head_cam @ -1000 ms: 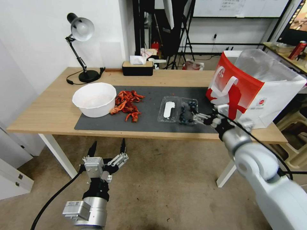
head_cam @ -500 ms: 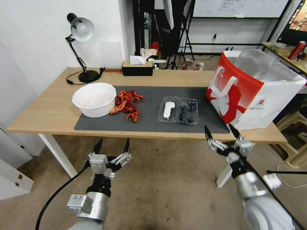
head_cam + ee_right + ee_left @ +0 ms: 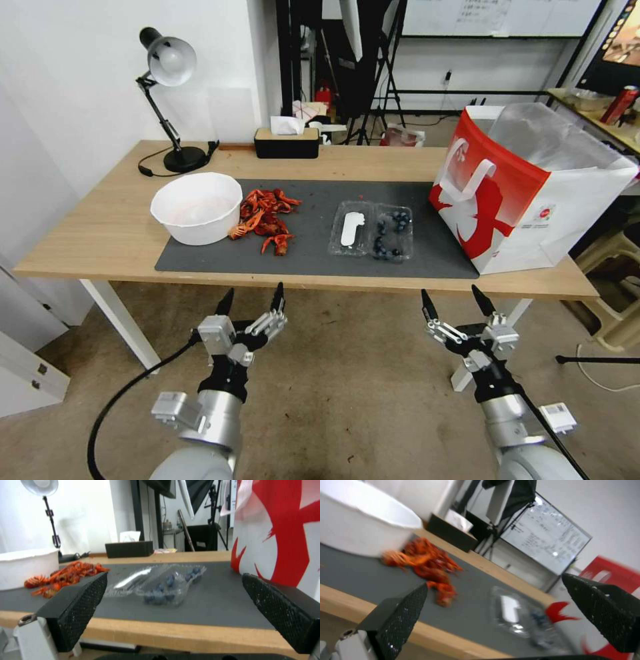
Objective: Close the takeout container lid, then place the container into the takeout bag.
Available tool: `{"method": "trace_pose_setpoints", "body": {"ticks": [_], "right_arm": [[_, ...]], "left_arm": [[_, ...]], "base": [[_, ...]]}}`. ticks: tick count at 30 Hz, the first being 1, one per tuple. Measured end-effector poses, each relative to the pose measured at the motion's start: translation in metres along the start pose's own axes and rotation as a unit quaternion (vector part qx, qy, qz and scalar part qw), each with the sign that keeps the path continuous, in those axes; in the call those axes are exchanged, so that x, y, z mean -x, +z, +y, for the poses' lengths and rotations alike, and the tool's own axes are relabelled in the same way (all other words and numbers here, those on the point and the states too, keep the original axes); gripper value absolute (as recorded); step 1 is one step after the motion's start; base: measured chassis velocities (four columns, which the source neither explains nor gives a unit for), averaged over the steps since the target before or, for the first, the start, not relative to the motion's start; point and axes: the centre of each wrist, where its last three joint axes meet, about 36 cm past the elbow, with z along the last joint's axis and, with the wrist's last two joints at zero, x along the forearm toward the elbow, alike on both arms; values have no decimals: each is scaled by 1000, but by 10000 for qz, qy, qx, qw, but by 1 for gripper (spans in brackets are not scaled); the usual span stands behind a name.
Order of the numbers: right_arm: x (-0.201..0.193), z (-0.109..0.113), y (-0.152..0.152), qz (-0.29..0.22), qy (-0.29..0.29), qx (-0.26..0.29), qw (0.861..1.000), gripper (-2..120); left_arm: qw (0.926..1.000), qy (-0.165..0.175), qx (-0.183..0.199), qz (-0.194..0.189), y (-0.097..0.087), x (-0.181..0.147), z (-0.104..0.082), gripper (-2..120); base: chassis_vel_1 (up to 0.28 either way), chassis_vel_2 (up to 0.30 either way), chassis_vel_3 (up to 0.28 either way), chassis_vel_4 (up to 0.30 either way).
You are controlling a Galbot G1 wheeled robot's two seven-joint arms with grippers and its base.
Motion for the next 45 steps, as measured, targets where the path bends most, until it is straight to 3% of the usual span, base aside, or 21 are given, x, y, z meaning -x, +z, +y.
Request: {"method": "trace_pose_setpoints", "body": {"ticks": [3,4,7,8,10,14,18,24,34,45], "right_arm": [[-5,-2,-2,39,39,-30,10000,100],[-5,-2,-2,39,39,-30,10000,100],[-8,-1,-6,30,61,-39,10000,100],[-8,-1,-6,30,61,-39,10000,100],[-10,2,-7,37,79,-44,10000,100],[-13,5,-7,53,107,-70,9999,100],[-13,7,-8,35,139,-87,9999,100],[-14,12,-10,7,190,-89,9998,100],[-17,16,-8,5,240,-84,9997,100],[-17,17,-6,-9,242,-86,9997,100]], "left_arm": [[9970,173,-691,313,-14,17,-9,100],[9970,173,-691,313,-14,17,-9,100],[9848,557,-1427,821,-20,33,-15,100],[9848,557,-1427,821,-20,33,-15,100],[9725,722,-1887,1159,-19,45,-20,100],[9609,830,-2193,1473,-6,69,-27,100],[9569,856,-2223,1658,9,97,-33,100],[9597,802,-2126,1657,16,142,-40,100],[9556,485,-2051,2059,26,155,-56,100],[9515,295,-2177,2154,41,170,-61,100]], "base": [[0,0,0,0],[0,0,0,0],[0,0,0,0],[0,0,0,0],[0,0,0,0],[0,0,0,0],[0,0,0,0],[0,0,0,0],[0,0,0,0],[0,0,0,0]]}}
